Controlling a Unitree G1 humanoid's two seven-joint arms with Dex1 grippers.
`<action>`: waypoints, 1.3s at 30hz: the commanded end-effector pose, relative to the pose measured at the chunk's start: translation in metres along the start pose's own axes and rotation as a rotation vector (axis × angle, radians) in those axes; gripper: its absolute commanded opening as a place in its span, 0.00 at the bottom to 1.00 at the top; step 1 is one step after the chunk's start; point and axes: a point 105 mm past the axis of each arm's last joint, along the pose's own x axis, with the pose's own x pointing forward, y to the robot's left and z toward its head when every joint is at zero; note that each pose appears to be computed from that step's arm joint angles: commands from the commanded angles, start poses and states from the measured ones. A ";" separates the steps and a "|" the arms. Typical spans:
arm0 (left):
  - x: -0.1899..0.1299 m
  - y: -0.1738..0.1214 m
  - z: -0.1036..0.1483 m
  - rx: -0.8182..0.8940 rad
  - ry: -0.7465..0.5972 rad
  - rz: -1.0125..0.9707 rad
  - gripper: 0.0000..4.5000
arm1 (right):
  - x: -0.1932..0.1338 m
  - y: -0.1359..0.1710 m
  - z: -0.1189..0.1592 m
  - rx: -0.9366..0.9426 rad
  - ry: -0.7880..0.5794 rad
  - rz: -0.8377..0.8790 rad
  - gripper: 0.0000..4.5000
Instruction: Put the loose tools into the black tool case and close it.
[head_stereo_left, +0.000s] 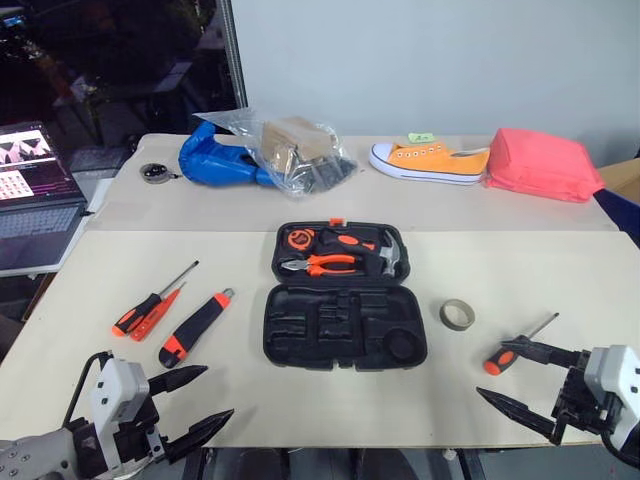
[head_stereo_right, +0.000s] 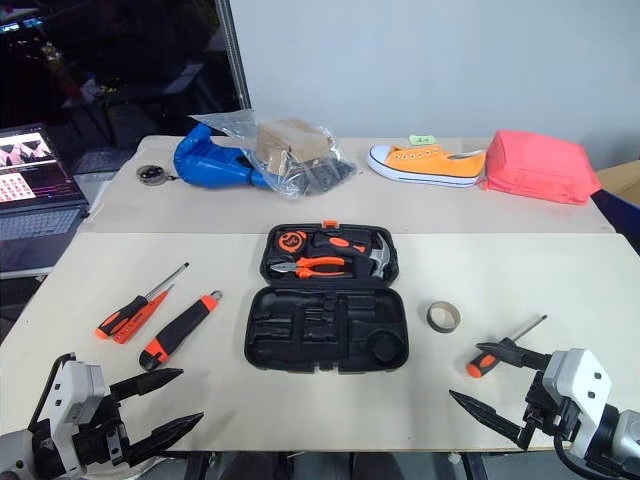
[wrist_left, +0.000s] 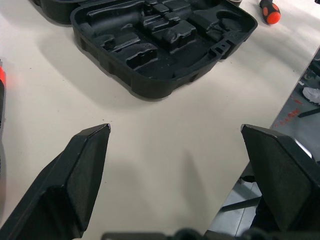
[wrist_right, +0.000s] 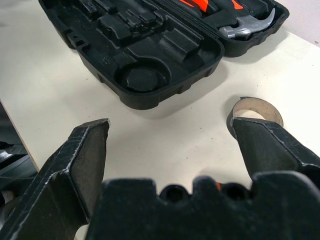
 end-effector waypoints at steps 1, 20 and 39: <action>-0.001 0.013 0.009 0.020 -0.068 0.074 1.00 | 0.010 -0.006 0.023 -0.070 -0.093 -0.017 1.00; -0.029 0.180 0.061 -0.035 0.178 0.442 0.94 | 0.072 0.030 0.123 -0.200 -0.396 0.337 1.00; -0.020 0.189 0.040 -0.042 0.407 0.340 0.47 | 0.066 0.039 0.117 -0.189 -0.390 0.316 1.00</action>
